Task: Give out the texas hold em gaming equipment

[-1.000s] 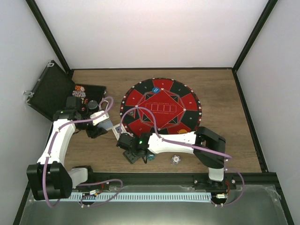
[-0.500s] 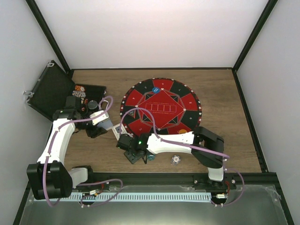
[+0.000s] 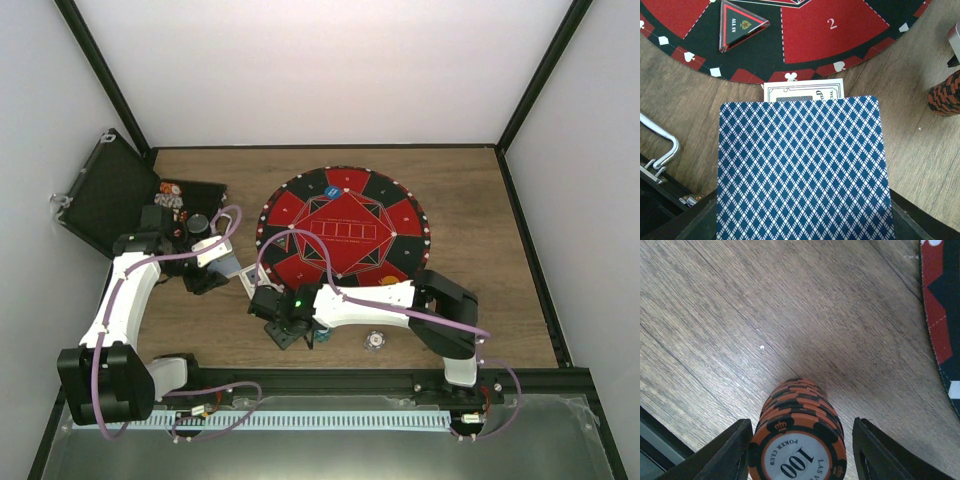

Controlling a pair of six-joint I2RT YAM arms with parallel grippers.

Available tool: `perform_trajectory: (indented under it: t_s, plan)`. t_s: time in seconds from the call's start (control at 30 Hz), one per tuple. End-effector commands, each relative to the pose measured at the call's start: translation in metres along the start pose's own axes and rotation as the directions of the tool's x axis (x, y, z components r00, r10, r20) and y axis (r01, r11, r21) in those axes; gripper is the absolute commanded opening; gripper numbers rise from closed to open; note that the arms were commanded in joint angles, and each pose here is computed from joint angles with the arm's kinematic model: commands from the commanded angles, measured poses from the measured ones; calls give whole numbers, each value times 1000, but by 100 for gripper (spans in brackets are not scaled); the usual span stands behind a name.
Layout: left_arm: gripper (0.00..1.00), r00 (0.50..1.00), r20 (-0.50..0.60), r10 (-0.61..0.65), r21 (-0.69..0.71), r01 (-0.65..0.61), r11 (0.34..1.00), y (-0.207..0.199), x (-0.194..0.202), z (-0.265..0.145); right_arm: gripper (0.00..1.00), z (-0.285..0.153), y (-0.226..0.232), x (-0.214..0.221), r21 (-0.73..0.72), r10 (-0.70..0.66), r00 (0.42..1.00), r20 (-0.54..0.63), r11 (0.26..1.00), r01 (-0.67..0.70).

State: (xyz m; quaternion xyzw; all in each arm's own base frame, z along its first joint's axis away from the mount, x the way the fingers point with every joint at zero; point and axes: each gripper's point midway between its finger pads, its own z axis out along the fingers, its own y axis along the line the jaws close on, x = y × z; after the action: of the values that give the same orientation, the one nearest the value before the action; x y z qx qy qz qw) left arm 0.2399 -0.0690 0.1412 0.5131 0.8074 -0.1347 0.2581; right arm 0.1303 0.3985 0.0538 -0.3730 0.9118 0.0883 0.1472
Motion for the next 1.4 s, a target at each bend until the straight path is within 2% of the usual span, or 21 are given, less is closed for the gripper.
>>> perform_trajectory:
  t_s: [0.0, 0.2, 0.53, 0.7, 0.97, 1.2, 1.37]
  plan:
    - [11, 999, 40, 29, 9, -30, 1000, -1, -9, -4, 56, -18, 6, -16, -6, 1, 999, 53, 1000, 0]
    - [11, 999, 42, 30, 6, -31, 1000, 0, -9, -5, 53, -19, 5, -16, -3, 6, 998, 55, 1000, -6]
    - [11, 999, 37, 30, 6, -30, 1000, -2, -8, -5, 25, -24, 6, -18, 0, 7, 998, 63, 1000, -7]
    - [11, 999, 38, 31, 3, -31, 1000, -1, -8, -6, 19, -40, 4, -26, 12, 6, 996, 88, 1000, -8]
    - [11, 999, 40, 25, 7, -25, 1000, -1, -8, -5, 18, -73, -20, -49, 26, 48, 990, 135, 998, -52]
    - [11, 999, 42, 28, -1, -28, 1000, -2, -8, -8, 18, -83, -79, -88, 53, 104, 975, 195, 992, -117]
    - [11, 998, 51, 31, 6, -31, 999, -4, -10, -9, 17, -62, -131, -115, 75, 148, 967, 208, 983, -167]
